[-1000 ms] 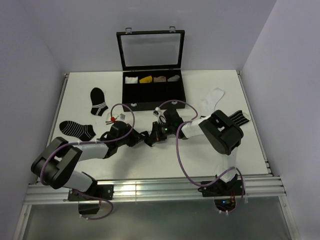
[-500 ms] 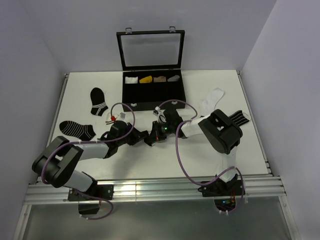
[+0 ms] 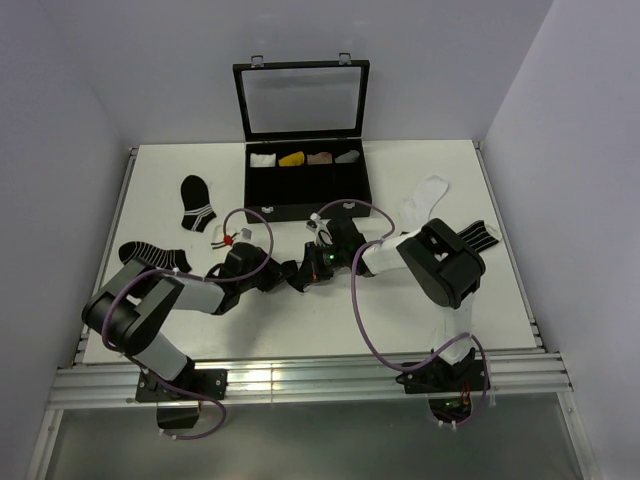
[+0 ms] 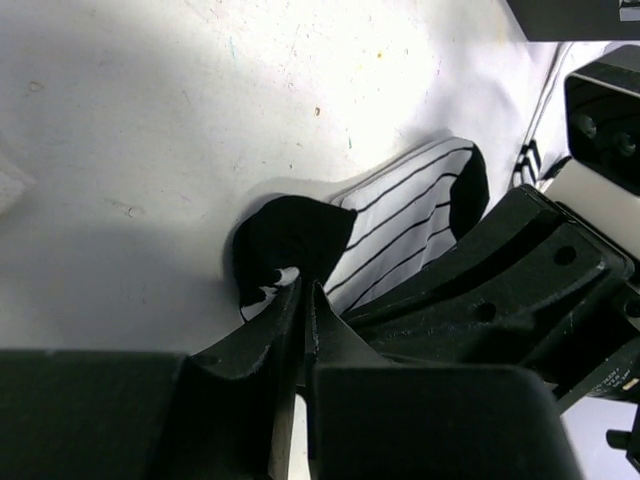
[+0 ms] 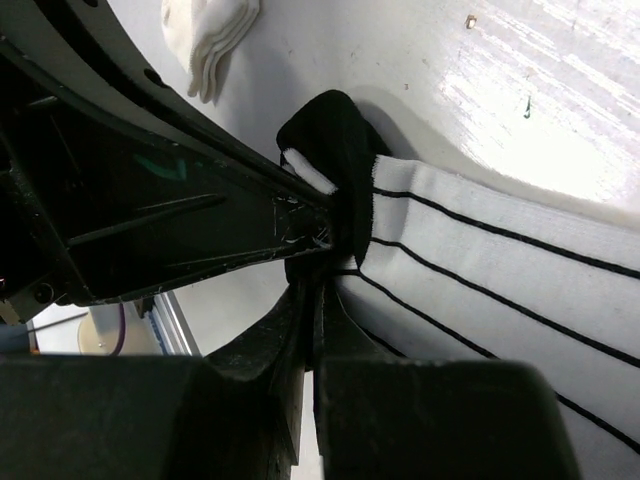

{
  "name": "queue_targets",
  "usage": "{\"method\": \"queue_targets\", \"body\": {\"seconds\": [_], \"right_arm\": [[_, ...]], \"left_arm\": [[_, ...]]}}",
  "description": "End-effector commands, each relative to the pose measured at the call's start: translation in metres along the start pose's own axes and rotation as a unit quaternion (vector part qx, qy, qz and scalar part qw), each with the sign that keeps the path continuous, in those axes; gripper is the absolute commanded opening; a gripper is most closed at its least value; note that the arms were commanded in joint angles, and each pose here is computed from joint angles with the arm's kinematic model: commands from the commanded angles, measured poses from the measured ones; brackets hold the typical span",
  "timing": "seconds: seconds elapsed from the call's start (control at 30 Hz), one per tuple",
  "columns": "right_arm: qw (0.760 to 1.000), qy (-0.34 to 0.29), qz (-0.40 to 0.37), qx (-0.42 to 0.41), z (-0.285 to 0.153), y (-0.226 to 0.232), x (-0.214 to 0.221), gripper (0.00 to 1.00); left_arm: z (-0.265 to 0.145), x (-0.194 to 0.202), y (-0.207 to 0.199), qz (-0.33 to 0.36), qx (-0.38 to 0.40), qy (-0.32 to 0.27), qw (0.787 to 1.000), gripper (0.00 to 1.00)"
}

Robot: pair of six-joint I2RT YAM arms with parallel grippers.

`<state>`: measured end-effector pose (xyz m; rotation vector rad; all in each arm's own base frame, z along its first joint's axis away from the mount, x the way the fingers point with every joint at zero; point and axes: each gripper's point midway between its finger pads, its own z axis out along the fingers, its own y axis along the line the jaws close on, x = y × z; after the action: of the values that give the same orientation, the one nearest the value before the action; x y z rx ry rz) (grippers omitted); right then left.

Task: Roll the socks
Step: Roll the sock at the center of the board.

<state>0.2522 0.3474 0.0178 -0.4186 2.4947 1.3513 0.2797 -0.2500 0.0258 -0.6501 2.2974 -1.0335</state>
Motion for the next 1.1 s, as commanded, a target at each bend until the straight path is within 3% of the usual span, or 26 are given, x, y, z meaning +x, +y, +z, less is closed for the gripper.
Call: {"method": "queue_targets", "body": {"seconds": [0.0,0.33,0.5,0.63,1.07], "right_arm": [[0.999,-0.014,-0.01,0.05,-0.006,-0.017,-0.004,0.08],[0.981,-0.082,-0.103,0.143,-0.043,0.001,-0.021,0.32],[0.952,-0.138,-0.178,0.207,-0.059,0.01,-0.035,0.34],[0.939,-0.156,-0.237,0.195,-0.054,0.029,-0.032,0.37],[0.91,-0.134,-0.324,0.22,-0.022,0.032,-0.02,0.41]], "left_arm": [[0.006,0.0,0.015,-0.004,-0.028,-0.006,1.0,0.12],[0.008,0.002,0.022,-0.002,-0.056,0.004,0.998,0.09],[0.007,0.003,0.019,-0.002,-0.06,0.013,0.998,0.09],[0.006,0.004,0.019,-0.003,-0.062,0.016,0.998,0.09],[0.006,0.008,0.016,-0.006,-0.06,0.029,0.998,0.08]]}}
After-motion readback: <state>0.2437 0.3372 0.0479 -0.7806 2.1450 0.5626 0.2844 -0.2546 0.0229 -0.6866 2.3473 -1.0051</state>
